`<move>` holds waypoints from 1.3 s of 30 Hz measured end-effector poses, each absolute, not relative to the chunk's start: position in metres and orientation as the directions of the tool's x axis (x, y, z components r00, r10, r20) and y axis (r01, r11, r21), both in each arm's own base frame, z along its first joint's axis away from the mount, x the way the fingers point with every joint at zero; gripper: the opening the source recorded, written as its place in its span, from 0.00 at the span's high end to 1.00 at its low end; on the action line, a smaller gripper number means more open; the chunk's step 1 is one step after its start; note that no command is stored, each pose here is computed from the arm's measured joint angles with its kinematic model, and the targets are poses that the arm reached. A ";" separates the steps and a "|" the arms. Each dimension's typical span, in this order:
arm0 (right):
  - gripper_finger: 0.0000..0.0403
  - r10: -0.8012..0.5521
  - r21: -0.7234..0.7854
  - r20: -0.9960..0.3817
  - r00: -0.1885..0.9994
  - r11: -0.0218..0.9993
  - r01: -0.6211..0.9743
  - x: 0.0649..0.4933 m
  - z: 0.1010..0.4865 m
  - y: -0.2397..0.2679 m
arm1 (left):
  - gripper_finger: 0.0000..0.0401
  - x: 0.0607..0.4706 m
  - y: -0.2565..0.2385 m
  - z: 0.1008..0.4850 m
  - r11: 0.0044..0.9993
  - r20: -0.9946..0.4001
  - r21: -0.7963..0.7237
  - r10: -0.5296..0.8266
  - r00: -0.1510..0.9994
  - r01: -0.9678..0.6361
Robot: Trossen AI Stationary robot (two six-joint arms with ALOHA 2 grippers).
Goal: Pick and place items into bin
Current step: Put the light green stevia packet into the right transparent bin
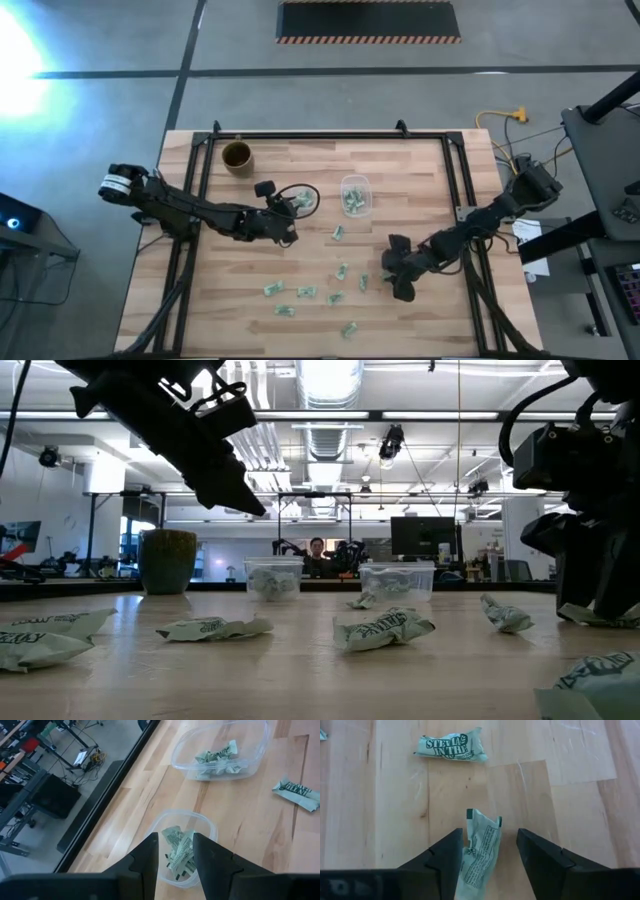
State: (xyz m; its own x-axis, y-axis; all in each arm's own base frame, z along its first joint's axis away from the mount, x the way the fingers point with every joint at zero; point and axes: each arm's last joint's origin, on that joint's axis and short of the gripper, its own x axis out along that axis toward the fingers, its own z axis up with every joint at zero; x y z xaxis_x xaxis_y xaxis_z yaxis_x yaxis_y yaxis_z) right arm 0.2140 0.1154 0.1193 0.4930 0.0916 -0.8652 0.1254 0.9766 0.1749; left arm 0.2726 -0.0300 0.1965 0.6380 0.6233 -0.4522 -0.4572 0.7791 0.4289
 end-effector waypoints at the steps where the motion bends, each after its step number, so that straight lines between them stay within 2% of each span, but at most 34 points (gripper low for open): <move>1: 0.56 0.085 0.168 -0.865 0.495 0.978 0.126 0.214 0.119 0.115 | 0.74 0.273 -0.030 0.196 0.779 -0.452 0.429 0.624 0.638 -0.457; 14: 0.84 0.056 0.134 -0.867 0.496 0.983 0.122 0.213 0.118 0.114 | 0.74 0.273 -0.030 0.197 0.779 -0.451 0.427 0.623 0.639 -0.458; 20: 0.94 0.057 0.125 -0.866 0.497 0.987 0.105 0.213 0.118 0.113 | 0.74 0.273 -0.030 0.197 0.780 -0.451 0.427 0.623 0.640 -0.458; 30: 0.97 0.076 0.096 -0.837 0.543 0.995 0.009 0.219 0.131 0.116 | 0.74 0.273 -0.030 0.197 0.780 -0.449 0.425 0.622 0.641 -0.459; 35: 0.97 -0.010 -0.048 -0.784 0.621 0.998 -0.046 0.230 0.146 0.117 | 0.74 0.273 -0.030 0.198 0.780 -0.447 0.423 0.622 0.643 -0.461; 39: 0.97 -0.157 -0.234 -0.706 0.691 0.972 -0.018 0.241 0.159 0.114 | 0.74 0.273 -0.030 0.198 0.780 -0.447 0.423 0.622 0.643 -0.461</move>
State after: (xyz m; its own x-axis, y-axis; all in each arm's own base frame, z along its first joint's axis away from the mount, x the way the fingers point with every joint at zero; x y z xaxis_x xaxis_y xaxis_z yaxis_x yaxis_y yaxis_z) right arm 0.2408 0.1139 0.1592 0.6906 -0.1569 -0.7061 -0.0184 0.9721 -0.2340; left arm 0.2734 -0.0301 0.1976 0.6432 0.6217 -0.4469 -0.4607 0.7804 0.4228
